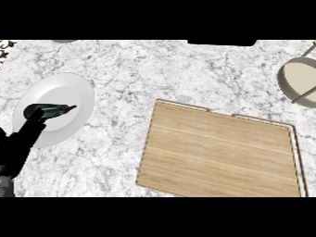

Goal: Pick the lemon from the tray and place it in the tiered basket

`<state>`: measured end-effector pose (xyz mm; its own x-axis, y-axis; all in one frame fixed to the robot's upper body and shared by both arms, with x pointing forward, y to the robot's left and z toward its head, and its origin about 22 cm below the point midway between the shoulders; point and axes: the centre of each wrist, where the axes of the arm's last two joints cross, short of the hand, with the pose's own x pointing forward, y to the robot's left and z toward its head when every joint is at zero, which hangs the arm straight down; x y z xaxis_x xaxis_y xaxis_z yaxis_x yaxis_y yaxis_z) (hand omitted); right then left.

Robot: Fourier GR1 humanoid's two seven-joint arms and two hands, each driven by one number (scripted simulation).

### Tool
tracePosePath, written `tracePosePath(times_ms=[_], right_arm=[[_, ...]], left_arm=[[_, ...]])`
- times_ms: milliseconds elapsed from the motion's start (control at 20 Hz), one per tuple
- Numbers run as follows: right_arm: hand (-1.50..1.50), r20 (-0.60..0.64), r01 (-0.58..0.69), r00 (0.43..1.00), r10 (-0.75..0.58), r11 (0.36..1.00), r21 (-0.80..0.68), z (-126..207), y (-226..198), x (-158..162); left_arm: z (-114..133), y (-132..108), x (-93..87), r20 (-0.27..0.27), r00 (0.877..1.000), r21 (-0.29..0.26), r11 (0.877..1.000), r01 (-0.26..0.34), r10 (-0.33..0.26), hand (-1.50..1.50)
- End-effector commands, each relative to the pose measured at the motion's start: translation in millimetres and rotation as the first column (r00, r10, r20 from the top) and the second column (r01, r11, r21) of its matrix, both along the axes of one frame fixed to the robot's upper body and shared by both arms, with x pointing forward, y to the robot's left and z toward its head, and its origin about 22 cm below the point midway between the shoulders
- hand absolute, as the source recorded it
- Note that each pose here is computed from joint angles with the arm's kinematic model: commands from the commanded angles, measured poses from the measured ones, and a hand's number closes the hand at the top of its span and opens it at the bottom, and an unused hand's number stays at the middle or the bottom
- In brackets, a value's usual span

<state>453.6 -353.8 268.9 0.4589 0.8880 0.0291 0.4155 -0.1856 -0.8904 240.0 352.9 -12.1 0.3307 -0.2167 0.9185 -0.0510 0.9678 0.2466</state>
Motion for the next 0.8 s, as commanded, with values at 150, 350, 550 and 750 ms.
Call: tracePosePath(times_ms=[150, 350, 550, 750], right_arm=[[1.50, -0.105, -0.018, 0.994, 0.006, 0.994, -0.109, 25, -12, -3], [1.50, -0.195, -0.014, 0.981, -0.014, 0.990, -0.142, 5, -25, -6], [1.50, -0.253, 0.060, 0.966, -0.058, 0.998, -0.002, 13, -34, -9], [-1.50, -0.445, 0.214, 0.883, -0.151, 0.972, 0.094, -2, -45, -12]], left_arm=[[5, -1, 7.8, 0.011, 1.000, 0.002, 1.000, -0.007, 0.007, 0.00], [-5, -12, -2.0, 0.006, 1.000, 0.009, 1.000, -0.003, 0.002, 0.00], [4, -8, 5.1, -0.003, 1.000, 0.011, 1.000, 0.001, -0.001, 0.00], [5, -5, 6.0, -0.007, 1.000, 0.012, 1.000, 0.003, -0.003, 0.00]])
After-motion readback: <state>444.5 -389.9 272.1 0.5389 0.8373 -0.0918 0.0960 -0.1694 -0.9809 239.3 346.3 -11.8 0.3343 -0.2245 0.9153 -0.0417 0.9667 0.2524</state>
